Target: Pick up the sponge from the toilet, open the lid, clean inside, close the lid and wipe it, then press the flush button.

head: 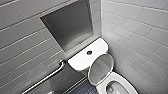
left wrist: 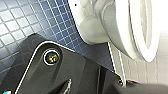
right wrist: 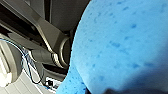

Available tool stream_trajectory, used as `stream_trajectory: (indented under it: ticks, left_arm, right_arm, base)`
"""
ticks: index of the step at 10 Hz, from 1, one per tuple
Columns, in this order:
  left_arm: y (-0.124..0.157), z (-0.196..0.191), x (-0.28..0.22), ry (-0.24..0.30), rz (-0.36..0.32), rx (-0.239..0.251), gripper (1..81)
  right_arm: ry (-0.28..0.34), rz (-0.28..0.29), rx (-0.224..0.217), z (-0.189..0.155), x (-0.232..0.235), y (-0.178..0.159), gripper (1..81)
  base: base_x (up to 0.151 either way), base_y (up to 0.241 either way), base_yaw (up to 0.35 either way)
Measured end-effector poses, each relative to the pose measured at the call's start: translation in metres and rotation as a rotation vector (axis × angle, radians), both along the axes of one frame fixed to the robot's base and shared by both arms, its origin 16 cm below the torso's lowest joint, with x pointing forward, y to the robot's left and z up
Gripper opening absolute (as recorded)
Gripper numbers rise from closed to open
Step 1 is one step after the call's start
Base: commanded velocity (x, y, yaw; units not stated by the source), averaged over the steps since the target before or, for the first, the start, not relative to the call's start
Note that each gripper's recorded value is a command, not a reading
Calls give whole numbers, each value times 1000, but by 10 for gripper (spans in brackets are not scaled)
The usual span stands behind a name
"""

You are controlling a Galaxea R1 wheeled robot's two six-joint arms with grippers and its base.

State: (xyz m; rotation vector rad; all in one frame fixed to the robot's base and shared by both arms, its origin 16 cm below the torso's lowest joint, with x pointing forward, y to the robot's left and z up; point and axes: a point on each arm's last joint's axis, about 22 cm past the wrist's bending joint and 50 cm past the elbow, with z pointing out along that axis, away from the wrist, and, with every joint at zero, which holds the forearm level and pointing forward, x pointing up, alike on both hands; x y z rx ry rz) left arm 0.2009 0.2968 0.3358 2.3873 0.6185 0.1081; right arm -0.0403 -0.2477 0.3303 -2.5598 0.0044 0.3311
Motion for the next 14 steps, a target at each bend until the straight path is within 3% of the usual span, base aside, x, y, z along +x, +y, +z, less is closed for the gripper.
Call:
stream_trajectory:
  ticks: [4,7,8,12,14]
  left_arm:
    - [32,8,97,-60,50,24,811]
    - [54,0,166,-87,90,153,811]
    - [62,0,180,-83,117,176,811]
    - [81,11,225,-44,340,140,811]
    - [63,16,252,-69,358,110,811]
  right_arm:
    - [-4,-1,3,-3,4,5,10]
    - [-7,-13,19,-4,5,21,10]
    - [-4,-11,18,-4,3,23,10]
    - [-16,7,-4,-10,0,21,10]
    - [-15,8,-4,-11,-1,23,10]
  base:
    - [0,0,0]
    - [0,0,0]
    - [0,0,0]
    - [0,0,0]
    - [0,0,0]
